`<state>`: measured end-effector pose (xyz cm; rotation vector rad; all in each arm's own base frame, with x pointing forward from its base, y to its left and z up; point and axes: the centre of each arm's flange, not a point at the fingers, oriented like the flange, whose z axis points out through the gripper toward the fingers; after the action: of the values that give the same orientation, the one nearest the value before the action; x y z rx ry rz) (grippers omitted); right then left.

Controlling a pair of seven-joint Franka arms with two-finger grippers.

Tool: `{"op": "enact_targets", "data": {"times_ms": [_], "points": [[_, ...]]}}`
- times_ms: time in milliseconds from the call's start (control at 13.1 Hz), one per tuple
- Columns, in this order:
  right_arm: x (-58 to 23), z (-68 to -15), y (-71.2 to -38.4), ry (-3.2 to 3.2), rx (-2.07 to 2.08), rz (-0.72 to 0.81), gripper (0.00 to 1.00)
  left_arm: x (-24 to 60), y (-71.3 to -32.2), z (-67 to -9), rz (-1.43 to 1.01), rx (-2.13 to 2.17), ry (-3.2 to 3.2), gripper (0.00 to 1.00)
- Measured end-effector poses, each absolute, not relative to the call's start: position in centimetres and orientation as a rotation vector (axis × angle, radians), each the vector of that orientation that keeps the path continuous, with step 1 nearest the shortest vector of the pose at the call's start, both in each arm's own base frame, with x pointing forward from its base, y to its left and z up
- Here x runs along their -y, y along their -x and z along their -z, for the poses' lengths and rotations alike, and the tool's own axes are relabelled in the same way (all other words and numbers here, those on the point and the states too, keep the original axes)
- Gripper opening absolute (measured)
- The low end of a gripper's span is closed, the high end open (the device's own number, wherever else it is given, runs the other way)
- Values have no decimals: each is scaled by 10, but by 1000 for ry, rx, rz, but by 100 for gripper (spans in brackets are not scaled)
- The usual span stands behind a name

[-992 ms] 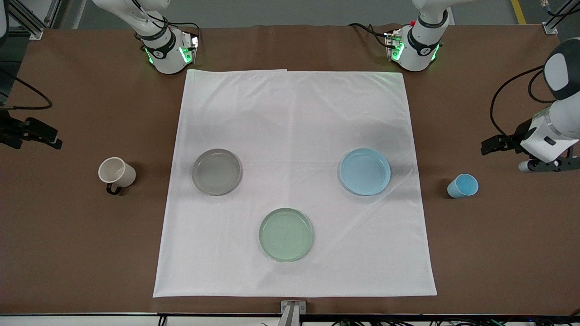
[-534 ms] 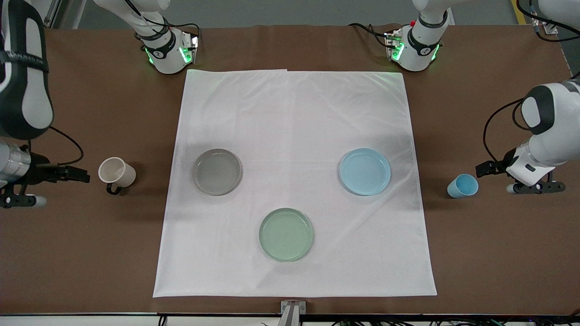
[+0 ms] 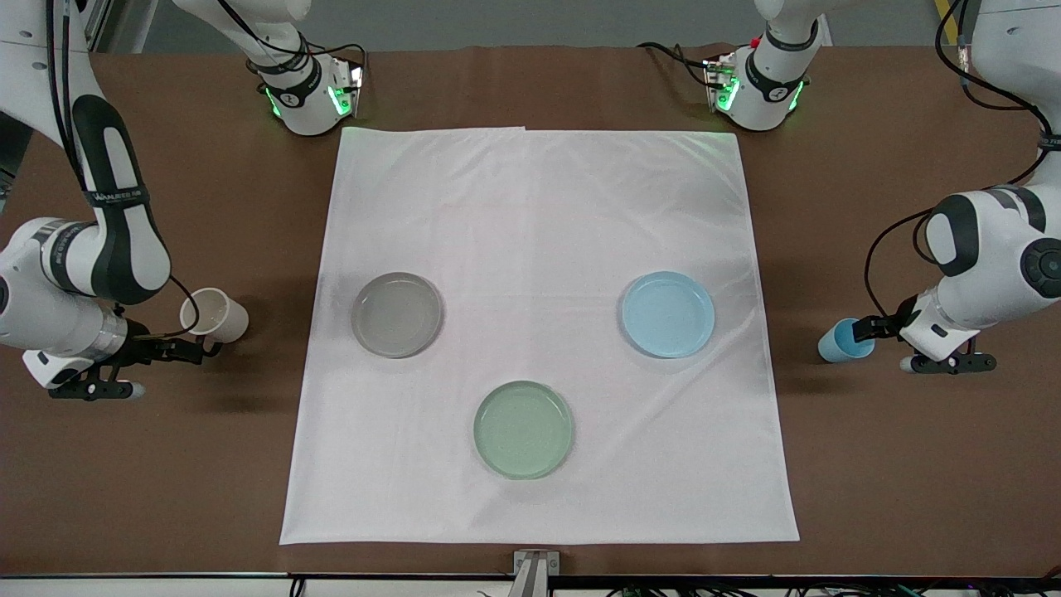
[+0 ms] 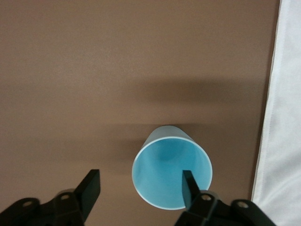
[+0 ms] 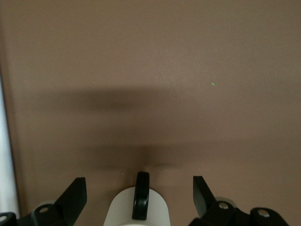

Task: Place blue cup in blue plate and white mug in gray plate
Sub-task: 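Grasp the white mug with the right gripper while the left gripper grasps the blue cup, then carry the mug over the gray plate while the left gripper carries the cup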

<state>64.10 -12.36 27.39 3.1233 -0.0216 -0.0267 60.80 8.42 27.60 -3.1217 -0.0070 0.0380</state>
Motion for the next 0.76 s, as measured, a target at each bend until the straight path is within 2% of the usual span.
{"op": "enact_targets", "data": {"times_ms": [76,229,305,381,458,534,610,686,763], "points": [[125,-265,-639,-3122,25,26,100,-84,-608,-273,-44,7,3123,75],[125,-247,-630,-3122,28,32,100,-84,-607,-267,-58,7,3125,63],[124,-239,-625,-3123,28,40,100,-84,-607,-263,-68,7,3127,63],[123,-233,-620,-3124,28,51,97,-84,-607,-259,-76,7,3128,58],[123,-229,-617,-3126,28,62,97,-84,-607,-256,-83,7,3129,57],[122,-227,-616,-3126,28,69,91,-84,-606,-253,-90,7,3130,50],[122,-226,-615,-3127,28,73,91,-84,-606,-251,-94,7,3131,38],[122,-225,-614,-3127,28,75,83,-83,-606,-249,-99,5,3132,28],[122,-225,-614,-3127,28,77,72,-82,-607,-247,-103,3,3133,28]]}}
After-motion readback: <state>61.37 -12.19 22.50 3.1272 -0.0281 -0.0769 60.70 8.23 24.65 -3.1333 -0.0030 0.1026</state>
